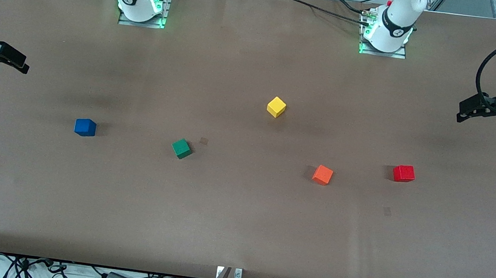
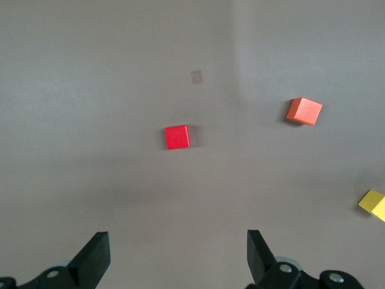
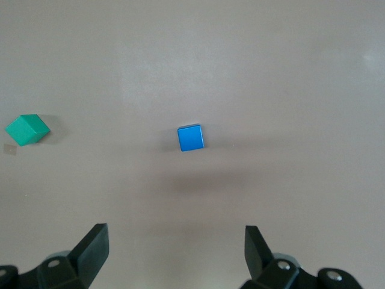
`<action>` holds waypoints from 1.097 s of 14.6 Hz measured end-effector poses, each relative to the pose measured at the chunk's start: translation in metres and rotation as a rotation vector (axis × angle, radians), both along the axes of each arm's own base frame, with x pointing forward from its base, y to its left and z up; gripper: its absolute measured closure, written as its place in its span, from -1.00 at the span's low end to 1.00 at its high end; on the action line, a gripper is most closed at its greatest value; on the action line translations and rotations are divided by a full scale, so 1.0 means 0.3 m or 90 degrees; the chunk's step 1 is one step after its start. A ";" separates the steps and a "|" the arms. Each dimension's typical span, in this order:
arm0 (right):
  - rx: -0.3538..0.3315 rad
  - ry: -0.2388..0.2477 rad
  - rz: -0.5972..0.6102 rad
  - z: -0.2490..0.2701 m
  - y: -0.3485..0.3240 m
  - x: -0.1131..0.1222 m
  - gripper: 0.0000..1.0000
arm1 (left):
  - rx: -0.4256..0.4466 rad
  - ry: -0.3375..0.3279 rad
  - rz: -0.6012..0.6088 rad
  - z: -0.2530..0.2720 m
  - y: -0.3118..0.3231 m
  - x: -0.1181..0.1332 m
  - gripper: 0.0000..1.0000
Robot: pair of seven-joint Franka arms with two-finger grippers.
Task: Pass red block to right arm, stack on blue
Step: 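Move the left gripper down over the red cube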
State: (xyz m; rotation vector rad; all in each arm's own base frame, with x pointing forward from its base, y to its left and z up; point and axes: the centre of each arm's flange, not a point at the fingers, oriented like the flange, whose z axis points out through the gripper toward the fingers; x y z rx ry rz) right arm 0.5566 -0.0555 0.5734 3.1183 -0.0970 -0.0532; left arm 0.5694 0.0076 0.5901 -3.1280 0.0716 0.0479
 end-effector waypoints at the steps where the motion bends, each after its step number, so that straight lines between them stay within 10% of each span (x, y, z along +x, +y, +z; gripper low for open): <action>1: 0.000 0.000 0.001 0.000 0.002 0.000 -1.00 | 0.000 0.004 0.000 -0.015 0.001 0.017 -1.00; 7: 0.000 0.002 0.006 -0.004 0.013 0.002 -1.00 | 0.002 0.061 0.003 -0.222 0.006 0.110 -1.00; 16: 0.001 0.018 0.013 -0.049 0.032 0.014 -1.00 | 0.005 0.000 0.028 -0.648 0.099 0.171 -1.00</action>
